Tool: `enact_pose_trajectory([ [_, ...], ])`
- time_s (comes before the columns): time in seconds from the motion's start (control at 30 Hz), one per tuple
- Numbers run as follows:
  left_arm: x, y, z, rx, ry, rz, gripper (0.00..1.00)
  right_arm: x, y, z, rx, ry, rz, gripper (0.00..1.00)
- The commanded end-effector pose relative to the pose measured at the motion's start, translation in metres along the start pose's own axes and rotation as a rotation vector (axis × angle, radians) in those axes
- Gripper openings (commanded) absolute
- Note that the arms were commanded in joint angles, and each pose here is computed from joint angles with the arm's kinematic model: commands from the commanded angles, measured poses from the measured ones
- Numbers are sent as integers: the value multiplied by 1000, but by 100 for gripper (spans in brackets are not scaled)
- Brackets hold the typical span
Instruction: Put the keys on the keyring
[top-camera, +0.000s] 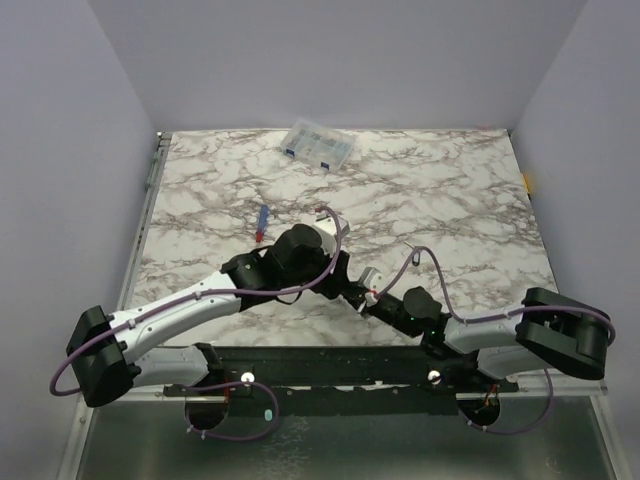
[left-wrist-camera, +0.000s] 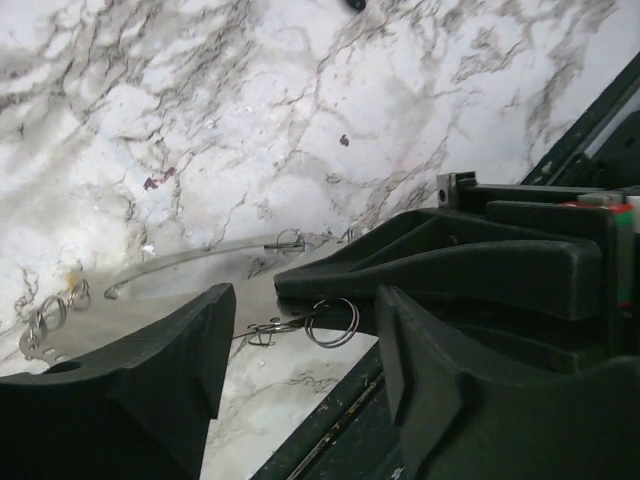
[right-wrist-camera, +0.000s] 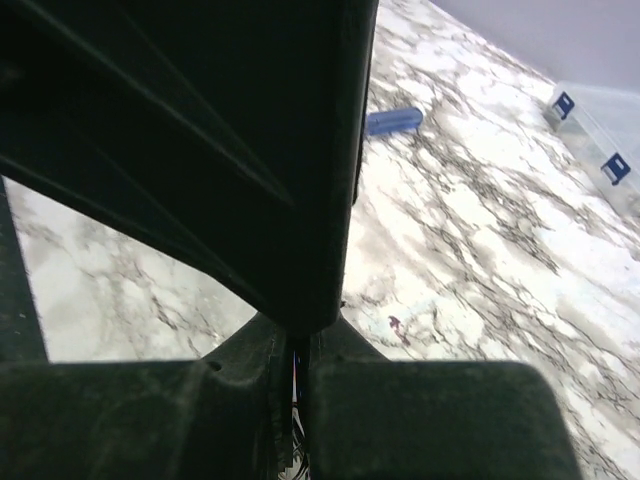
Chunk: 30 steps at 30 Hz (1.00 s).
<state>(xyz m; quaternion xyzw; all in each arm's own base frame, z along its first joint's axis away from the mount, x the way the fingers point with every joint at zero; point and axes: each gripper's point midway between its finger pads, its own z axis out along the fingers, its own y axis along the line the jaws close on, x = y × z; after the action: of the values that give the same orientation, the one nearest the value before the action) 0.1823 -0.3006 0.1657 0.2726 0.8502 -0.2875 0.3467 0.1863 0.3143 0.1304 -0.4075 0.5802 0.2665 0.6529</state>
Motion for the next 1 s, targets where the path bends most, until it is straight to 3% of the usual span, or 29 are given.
enact_pose_trajectory([
  [0.0,-40,-23,-35,85,-138,74,67,-27,11,-3,-59,-67,87,1],
  [0.1,-53,-24,-55,94,-215,139,67,-34,14,-5,-77,-48,137,1],
  [0.23,-60,-40,-84,199,-322,252,56,-40,24,-6,-122,50,259,1],
  [0.33,-58,-49,-96,255,-380,330,54,-46,38,-12,-195,101,324,1],
  [0.63,-37,-71,-99,379,-384,507,55,-82,41,-20,-231,145,440,1],
  [0.97,-24,-81,-107,464,-399,588,42,-112,46,-28,-294,104,485,1],
])
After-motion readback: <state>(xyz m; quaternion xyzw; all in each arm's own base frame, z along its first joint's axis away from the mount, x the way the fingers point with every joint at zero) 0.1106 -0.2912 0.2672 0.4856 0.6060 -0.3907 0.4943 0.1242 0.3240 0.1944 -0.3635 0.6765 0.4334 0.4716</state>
